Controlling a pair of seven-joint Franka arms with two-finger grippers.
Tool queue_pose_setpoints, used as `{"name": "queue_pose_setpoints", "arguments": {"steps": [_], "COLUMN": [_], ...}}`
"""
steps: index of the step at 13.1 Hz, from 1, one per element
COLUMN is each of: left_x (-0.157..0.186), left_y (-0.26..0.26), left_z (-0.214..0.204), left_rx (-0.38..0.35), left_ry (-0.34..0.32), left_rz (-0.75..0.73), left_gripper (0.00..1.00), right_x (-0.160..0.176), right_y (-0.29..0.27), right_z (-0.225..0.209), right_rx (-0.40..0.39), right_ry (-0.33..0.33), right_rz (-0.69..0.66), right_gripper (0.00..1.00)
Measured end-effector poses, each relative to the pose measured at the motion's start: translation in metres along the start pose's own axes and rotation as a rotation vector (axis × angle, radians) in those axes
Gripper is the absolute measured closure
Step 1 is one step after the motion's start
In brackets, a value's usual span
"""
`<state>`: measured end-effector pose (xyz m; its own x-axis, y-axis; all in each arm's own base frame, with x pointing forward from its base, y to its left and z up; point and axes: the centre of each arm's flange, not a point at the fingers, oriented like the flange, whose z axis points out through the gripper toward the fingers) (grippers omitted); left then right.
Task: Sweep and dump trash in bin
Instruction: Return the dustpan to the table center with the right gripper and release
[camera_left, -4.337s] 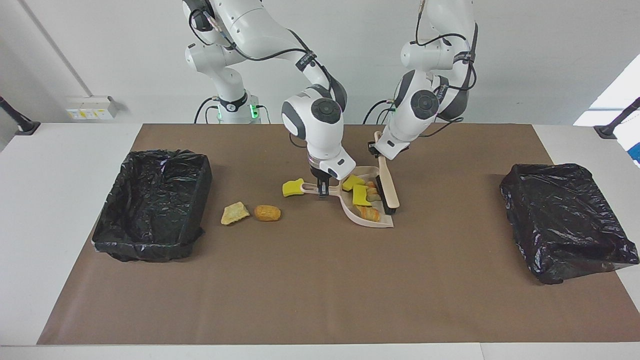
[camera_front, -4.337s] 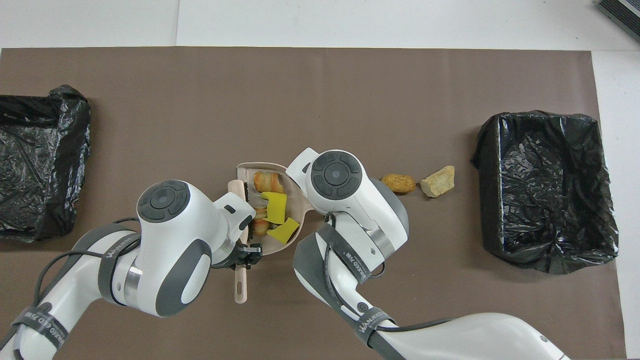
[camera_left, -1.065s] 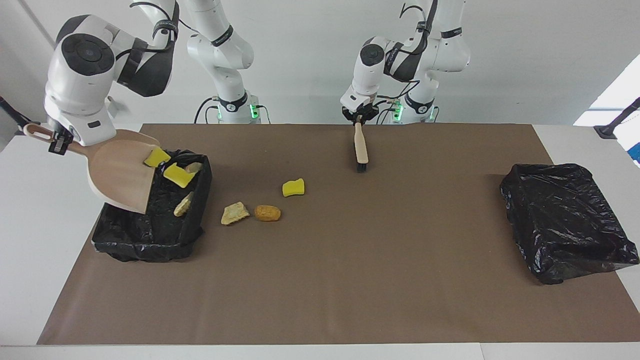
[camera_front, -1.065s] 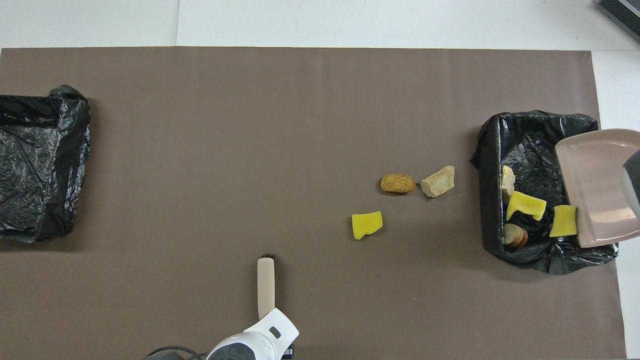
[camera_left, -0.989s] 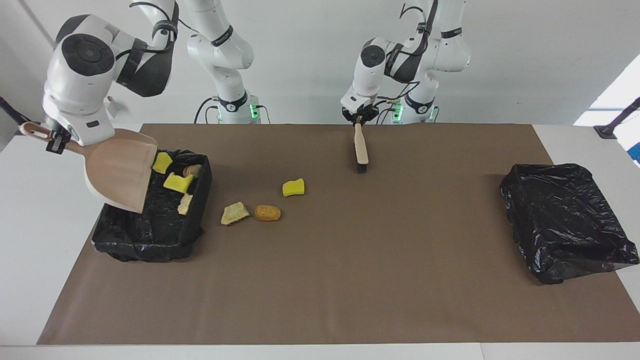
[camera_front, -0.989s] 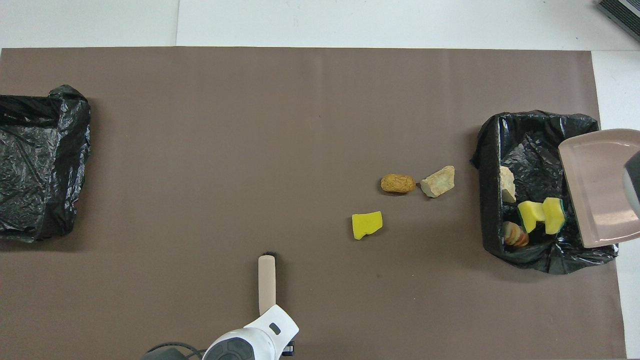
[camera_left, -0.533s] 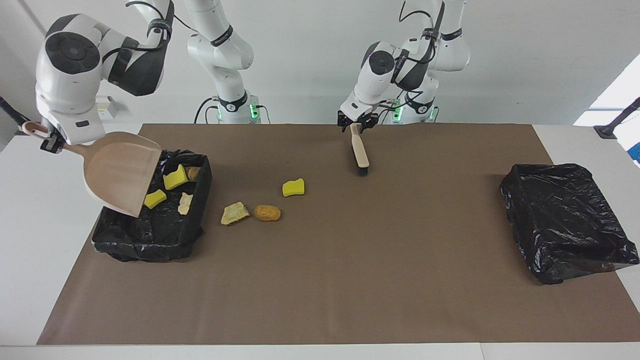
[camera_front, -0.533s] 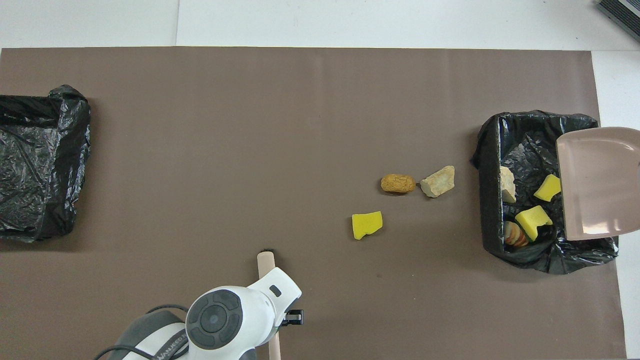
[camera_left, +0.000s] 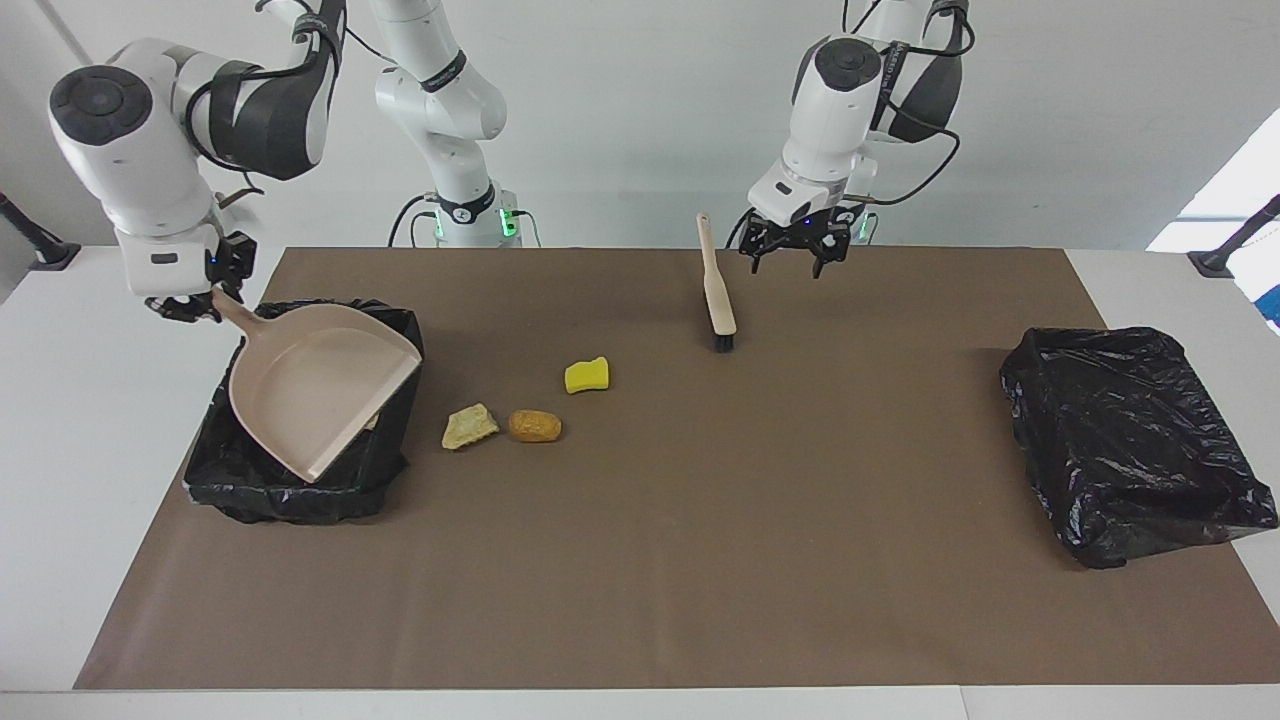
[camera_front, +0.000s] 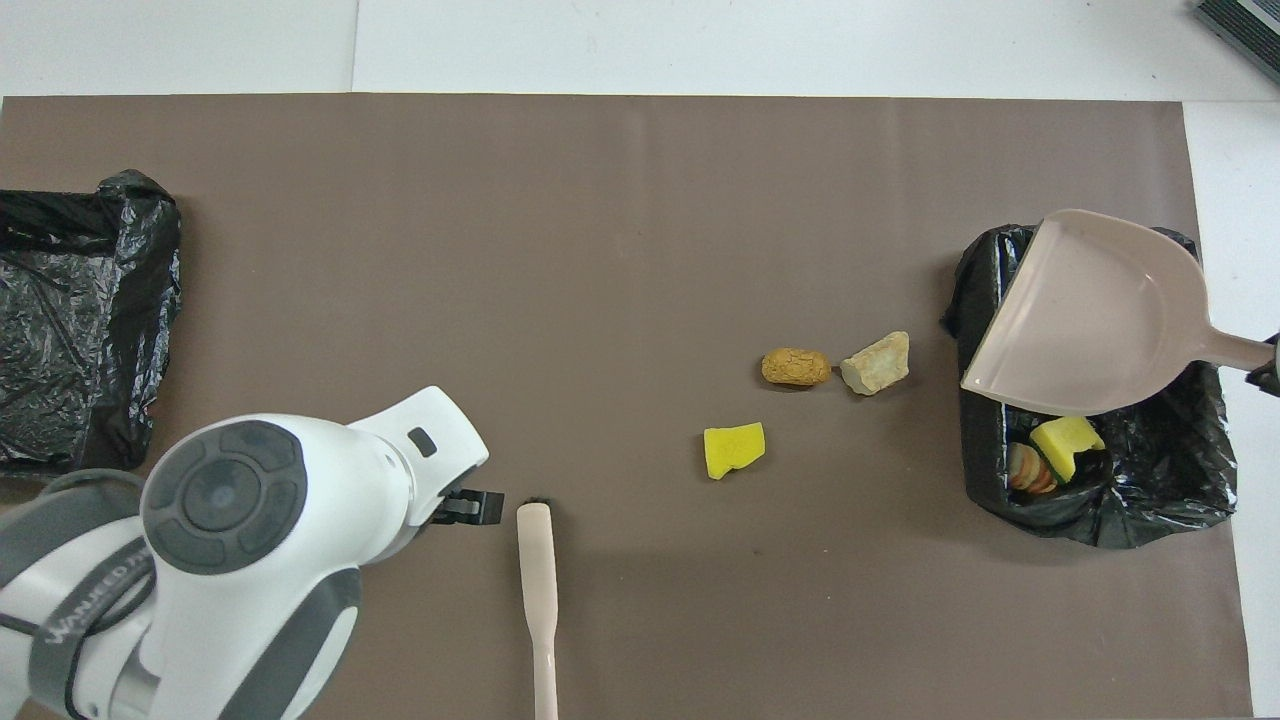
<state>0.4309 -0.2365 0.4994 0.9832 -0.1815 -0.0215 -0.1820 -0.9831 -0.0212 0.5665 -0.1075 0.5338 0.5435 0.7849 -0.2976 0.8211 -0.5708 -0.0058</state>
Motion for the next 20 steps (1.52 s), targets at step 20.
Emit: {"name": "queue_pose_setpoints", "arguments": {"steps": [20], "left_x": [0.071], "left_y": [-0.197], "left_z": [-0.155], "left_rx": [-0.004], "left_ry": [0.007], "left_rz": [-0.037], "left_gripper": [0.00], "right_x": [0.442], "right_y": [-0.296], "right_z": [0.045], "right_rx": [0.103], "right_ry": [0.315], "right_rz": [0.855], "right_gripper": [0.69]}}
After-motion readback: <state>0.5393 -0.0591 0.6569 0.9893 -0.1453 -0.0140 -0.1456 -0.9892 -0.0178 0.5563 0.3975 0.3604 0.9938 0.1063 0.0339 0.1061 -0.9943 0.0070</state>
